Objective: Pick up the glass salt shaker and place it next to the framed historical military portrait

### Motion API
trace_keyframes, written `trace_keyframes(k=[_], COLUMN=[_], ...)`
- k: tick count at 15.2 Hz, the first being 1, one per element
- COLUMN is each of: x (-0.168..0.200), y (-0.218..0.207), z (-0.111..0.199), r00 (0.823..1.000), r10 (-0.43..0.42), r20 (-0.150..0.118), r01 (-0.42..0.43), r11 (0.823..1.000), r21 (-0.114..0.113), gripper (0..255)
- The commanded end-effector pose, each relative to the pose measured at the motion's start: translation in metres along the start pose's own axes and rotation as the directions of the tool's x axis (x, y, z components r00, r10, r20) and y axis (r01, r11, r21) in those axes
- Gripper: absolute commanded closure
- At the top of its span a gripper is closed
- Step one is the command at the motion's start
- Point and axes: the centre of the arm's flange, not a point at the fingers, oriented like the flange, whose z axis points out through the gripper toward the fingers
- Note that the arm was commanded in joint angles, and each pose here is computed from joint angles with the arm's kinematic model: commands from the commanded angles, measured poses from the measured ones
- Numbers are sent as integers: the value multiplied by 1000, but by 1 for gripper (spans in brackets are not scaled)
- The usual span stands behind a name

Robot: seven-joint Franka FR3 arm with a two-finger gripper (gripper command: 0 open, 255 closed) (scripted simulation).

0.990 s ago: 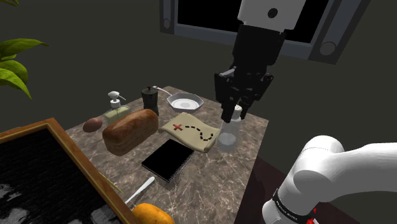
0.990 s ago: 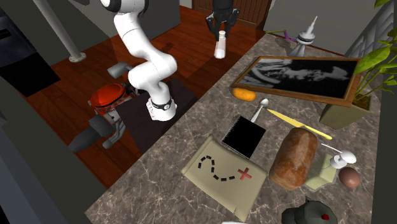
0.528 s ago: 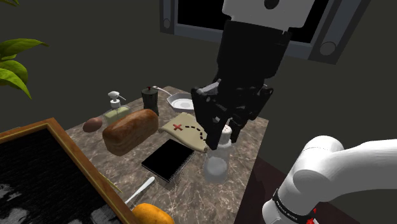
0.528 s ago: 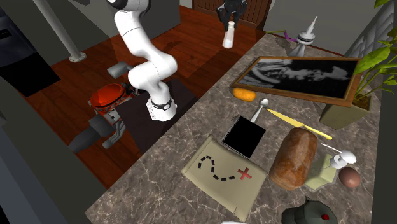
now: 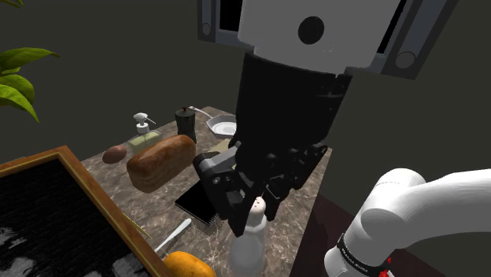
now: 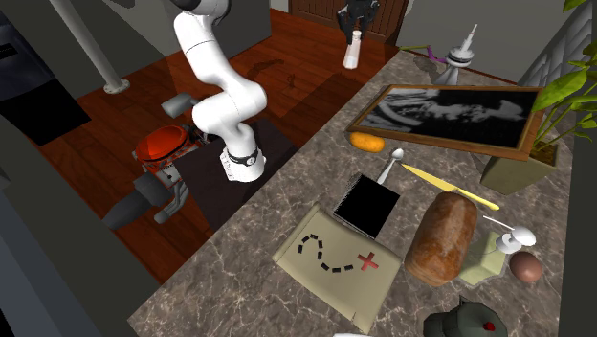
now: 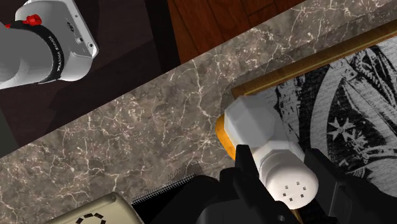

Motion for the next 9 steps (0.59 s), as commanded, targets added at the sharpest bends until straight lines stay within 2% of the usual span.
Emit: trace_keyframes(k=[1, 9], x=[0, -1], y=[1, 4], z=[11, 53], r00=[1000, 1000], r10=[0, 0], r20=[0, 0], r01=[0, 0], r11=[1000, 1000], r21=[0, 0], gripper=[255, 255])
